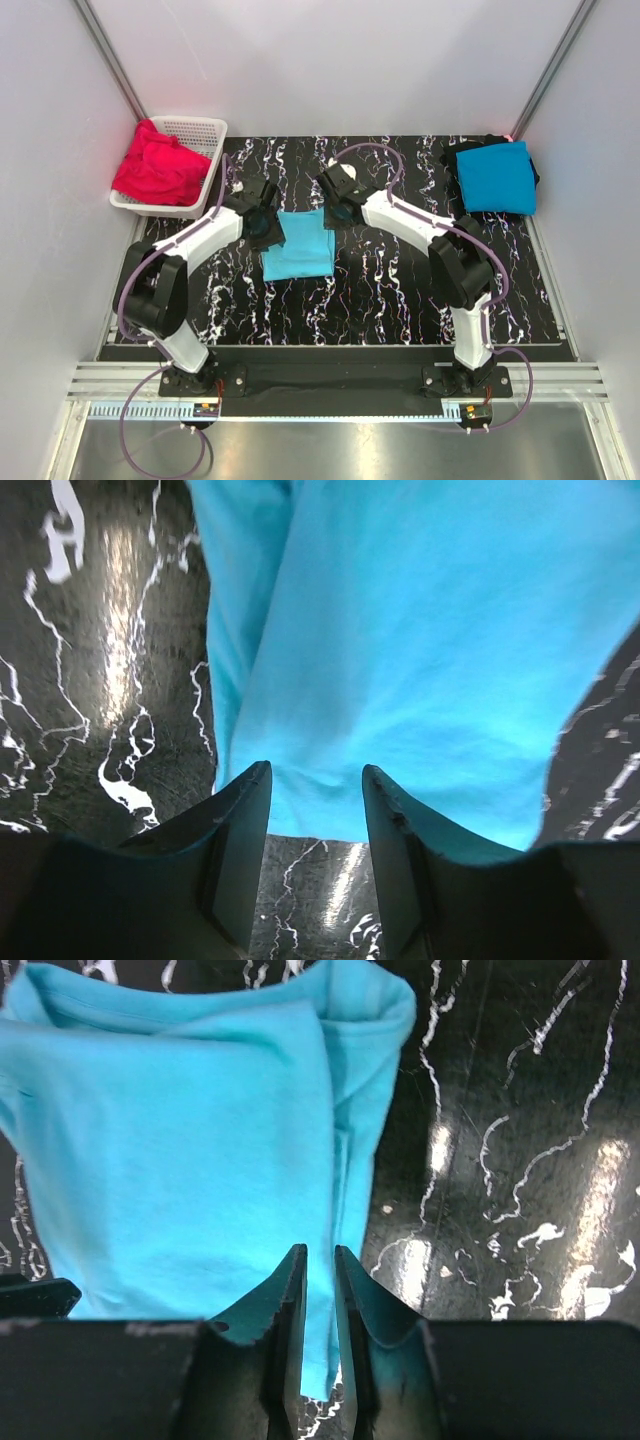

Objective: Fold and stack the t-shirts
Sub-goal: Fold the tshirt

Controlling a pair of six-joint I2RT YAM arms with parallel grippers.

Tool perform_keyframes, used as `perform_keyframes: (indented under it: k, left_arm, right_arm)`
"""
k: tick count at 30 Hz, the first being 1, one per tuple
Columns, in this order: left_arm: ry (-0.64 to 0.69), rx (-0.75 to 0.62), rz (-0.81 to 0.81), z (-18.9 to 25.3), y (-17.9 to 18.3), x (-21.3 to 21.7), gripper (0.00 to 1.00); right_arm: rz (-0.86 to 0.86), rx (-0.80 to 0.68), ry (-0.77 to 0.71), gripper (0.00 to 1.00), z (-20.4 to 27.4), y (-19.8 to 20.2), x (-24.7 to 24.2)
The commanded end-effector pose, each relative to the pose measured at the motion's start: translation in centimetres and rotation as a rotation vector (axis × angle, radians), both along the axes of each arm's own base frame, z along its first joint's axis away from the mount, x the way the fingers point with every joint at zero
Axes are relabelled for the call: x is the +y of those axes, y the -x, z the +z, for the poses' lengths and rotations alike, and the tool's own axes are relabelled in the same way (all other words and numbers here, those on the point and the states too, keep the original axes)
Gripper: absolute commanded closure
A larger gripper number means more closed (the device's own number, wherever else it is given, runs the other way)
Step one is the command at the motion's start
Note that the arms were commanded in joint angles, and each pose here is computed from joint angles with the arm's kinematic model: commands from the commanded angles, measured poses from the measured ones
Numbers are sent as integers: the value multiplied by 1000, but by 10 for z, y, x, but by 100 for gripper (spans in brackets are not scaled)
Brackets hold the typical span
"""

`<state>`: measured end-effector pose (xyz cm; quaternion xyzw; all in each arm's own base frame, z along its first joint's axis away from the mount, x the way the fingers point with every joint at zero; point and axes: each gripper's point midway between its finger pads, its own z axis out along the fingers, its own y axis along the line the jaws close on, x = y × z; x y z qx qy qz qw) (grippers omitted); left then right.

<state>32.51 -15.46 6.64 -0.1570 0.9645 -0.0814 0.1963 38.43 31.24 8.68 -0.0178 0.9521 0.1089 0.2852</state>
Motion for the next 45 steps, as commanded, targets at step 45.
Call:
perform_keyframes:
  k: [45]
  left_arm:
    - [-75,-50,34,-2,-43,0,57]
  right_arm:
    - [99,35,123,95,-33,7,-3]
